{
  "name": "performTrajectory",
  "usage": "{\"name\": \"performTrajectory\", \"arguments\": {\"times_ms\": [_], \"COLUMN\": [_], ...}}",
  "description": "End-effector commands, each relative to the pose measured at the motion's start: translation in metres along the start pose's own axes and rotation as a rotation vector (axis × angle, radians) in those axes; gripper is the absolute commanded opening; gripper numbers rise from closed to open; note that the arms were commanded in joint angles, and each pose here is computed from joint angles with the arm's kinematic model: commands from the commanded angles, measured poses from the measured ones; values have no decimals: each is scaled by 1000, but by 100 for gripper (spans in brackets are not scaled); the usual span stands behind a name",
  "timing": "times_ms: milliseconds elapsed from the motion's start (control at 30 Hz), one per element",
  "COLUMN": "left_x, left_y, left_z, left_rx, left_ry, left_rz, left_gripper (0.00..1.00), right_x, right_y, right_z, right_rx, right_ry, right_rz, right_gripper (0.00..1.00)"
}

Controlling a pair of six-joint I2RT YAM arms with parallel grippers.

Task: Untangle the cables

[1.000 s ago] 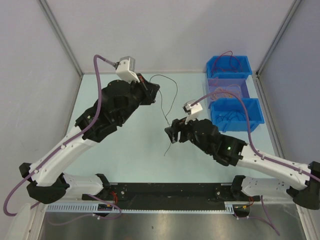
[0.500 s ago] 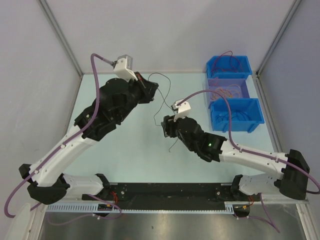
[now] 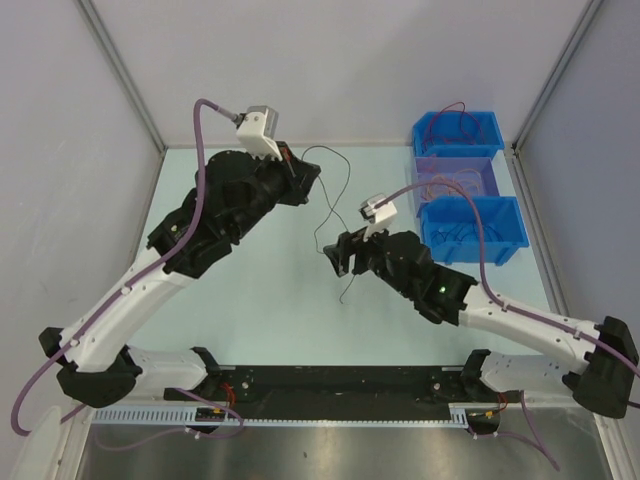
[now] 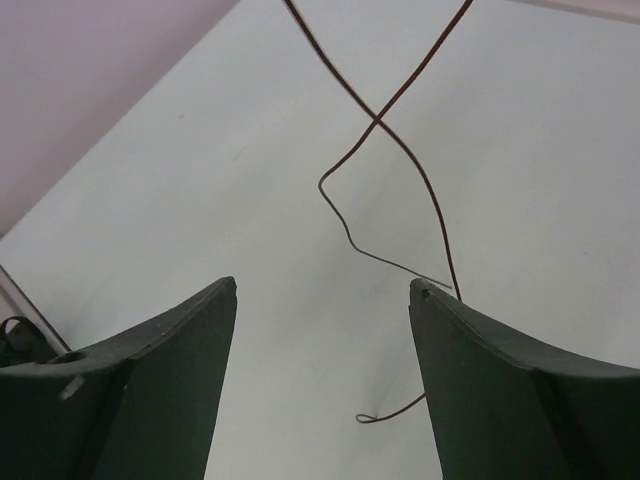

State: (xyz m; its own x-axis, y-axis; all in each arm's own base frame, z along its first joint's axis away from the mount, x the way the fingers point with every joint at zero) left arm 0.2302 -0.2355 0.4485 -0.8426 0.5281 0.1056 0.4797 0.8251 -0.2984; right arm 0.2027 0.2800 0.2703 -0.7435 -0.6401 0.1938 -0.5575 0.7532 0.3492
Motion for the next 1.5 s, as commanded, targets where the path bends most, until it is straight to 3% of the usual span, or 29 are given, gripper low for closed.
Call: {"name": "performTrajectory", "arguments": {"times_ms": [0,600,833,1167,1267,1300,1467], "left_x": [0,-8,-7,-9,-9,-10,-10], "left_y": [-9,-17,-18,-21,-21,-20,-21], "left_z": [-11,-6,-9,-8,-8,-8,-9], "left_rx": [-46,-19,-20,-22,-25,-27,-27], "left_ry": [-19,-4,-11,-7,-7,-7,-10], "left_rz": [73,116,123,141,140,136,139], "left_gripper": [0,0,0,0,0,0,0], "right_x": [13,-3,-16,-28,-29,-30,-28], "right_y": [2,-17,-26,-27,-28,-28,-31], "right_z": [-19,-40,-40,-43,-43,-42,-43], "right_rx": [-79,-155,-162,-166,-166,-165,-164], "right_ry": [-58,-241,-255,-279,-281,-278,-280], "right_rz": [-113,-17,11,-4,2,4,18], "right_gripper": [74,70,57,57,41,27,4]}}
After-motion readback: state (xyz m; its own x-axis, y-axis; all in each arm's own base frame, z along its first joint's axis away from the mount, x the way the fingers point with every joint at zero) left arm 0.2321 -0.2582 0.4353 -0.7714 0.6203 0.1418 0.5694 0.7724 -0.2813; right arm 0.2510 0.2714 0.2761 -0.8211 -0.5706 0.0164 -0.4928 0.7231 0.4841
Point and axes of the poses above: each gripper's point midway between its finger pads, its own x axis back along the fingers, its own y axis along the line the jaws close on, z = x × y, the point moved 5 cm from there along x, back along the fingers, and after that the axes turned 7 degrees about -x, right-handed, at the moved point
